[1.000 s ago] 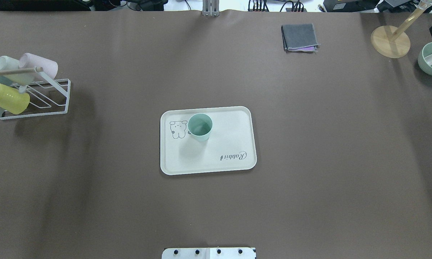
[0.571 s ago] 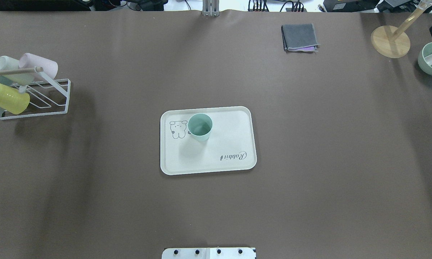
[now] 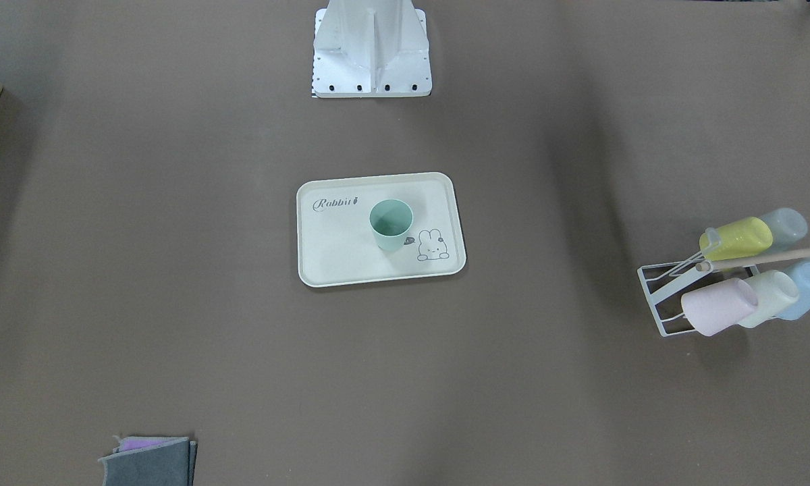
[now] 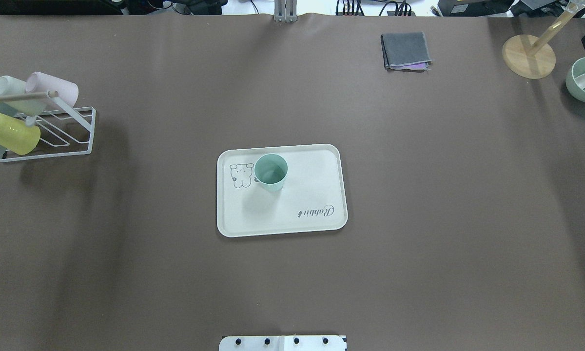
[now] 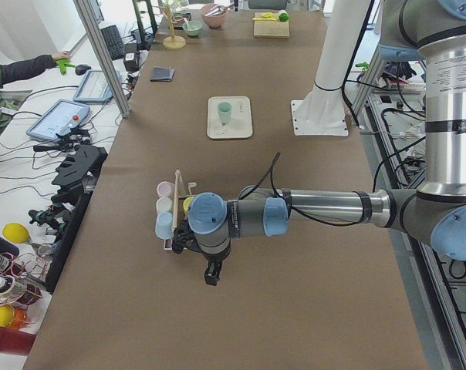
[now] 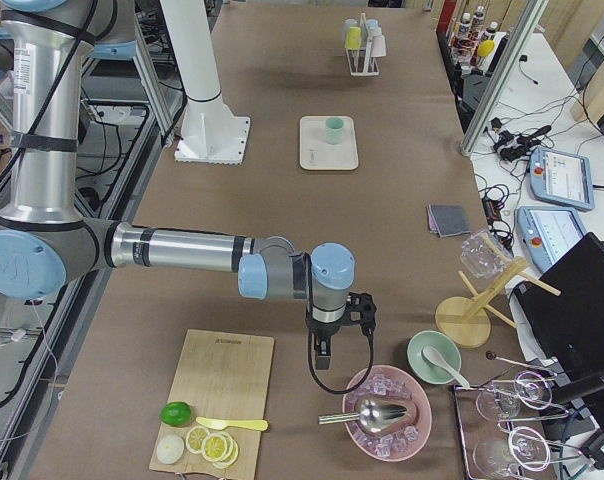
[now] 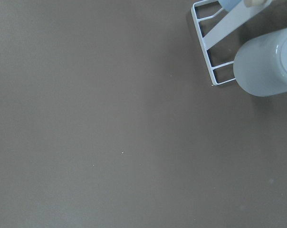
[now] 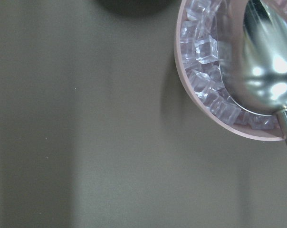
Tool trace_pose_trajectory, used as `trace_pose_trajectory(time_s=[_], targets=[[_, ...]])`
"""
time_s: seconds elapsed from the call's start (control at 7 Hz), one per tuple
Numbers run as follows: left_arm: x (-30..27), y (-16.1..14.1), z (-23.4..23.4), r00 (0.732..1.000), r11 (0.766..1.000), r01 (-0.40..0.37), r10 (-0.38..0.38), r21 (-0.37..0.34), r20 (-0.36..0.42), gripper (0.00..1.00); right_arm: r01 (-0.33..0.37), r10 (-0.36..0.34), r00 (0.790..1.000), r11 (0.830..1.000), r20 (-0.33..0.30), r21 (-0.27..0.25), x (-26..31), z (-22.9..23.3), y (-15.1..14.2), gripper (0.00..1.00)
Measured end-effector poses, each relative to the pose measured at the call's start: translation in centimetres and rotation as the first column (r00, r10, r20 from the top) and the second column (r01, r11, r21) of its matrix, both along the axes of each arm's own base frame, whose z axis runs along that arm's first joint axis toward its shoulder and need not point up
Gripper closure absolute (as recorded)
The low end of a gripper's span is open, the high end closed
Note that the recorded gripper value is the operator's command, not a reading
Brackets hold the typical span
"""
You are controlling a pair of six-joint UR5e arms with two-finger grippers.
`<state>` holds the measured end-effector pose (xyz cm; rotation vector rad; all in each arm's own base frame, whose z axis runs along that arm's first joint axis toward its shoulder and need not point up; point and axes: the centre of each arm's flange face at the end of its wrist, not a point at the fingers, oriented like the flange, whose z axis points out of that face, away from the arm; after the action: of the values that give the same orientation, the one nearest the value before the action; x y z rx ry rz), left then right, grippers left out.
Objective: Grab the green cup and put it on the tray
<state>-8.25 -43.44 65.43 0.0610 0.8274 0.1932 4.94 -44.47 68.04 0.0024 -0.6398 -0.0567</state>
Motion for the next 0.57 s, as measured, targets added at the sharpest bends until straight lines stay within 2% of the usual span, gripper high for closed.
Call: trace_pose_trajectory(time_s=[0.57], targets=[[0.0,-0.01,0.02,1.0,1.0,0.0,0.0,-0.001,0.0,0.01,-0.001,0.001,1.0,1.0,-0.001,0.0,-0.02,-0.04,-0.14,0.0]])
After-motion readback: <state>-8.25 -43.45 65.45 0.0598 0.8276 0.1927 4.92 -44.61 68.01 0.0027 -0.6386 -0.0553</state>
